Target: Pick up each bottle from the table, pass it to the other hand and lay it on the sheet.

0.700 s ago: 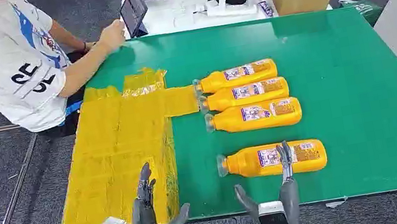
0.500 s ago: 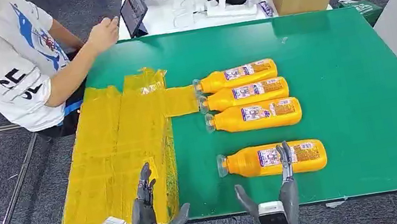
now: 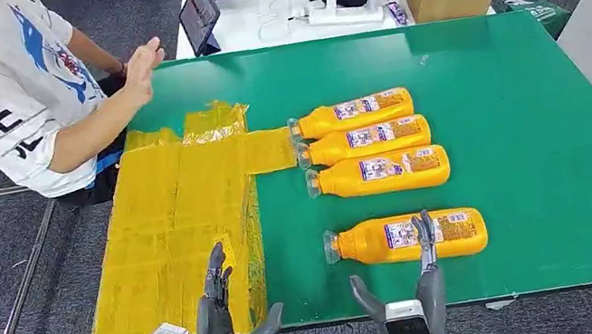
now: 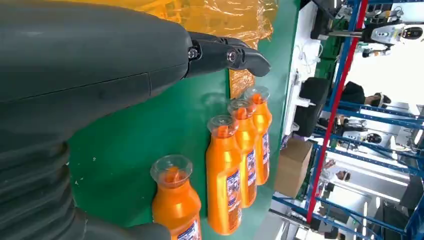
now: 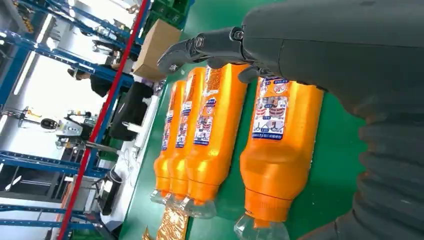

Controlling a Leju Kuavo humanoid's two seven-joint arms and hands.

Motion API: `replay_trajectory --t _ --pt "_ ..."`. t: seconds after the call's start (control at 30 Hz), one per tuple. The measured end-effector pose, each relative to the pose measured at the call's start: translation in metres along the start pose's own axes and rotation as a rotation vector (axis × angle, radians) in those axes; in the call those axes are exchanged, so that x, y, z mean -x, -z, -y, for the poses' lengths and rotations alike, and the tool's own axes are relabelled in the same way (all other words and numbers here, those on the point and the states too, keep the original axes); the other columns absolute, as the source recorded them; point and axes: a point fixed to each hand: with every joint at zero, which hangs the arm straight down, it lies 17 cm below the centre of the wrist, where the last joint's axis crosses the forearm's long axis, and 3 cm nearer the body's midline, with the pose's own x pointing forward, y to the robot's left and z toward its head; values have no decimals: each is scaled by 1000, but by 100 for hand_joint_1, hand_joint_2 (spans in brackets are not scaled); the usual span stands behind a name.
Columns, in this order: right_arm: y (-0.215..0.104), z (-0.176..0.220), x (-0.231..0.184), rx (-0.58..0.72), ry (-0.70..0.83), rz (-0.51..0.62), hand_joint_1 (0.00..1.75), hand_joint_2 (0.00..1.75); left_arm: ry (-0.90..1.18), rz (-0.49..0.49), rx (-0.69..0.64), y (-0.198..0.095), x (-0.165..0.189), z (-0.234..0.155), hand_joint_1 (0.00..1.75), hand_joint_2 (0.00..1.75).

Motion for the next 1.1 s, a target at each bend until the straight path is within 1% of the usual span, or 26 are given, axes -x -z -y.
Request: replay_trajectory --t 0.27,0.43,0.5,0.57,0.7,0.77,0.87,0.93,1.1 --pt "0 -2 -1 -8 -9 8 0 175 2 3 -3 0 0 -1 0 175" --pt "0 -7 -6 -58 -78 54 0 175 7 11 -12 1 -2 -2 0 175" --pt "2 -8 -2 -88 -133 51 0 175 10 22 -17 1 -4 -3 0 175" --pt "5 -7 3 -127 -218 50 0 175 20 34 -24 1 -5 -6 0 175" --pt "21 8 11 -185 -394 76 0 175 21 49 -25 3 -10 -7 0 175" --pt "28 14 10 -184 -418 95 0 175 20 50 -23 3 -11 -7 0 175" --pt "37 23 15 -208 -496 97 0 175 19 51 -17 3 -11 -6 0 175" --pt "45 30 27 -237 -554 68 0 175 19 51 -13 3 -11 -6 0 175" --pt "55 42 47 -296 -626 20 0 175 25 48 -14 3 -10 -8 0 175"
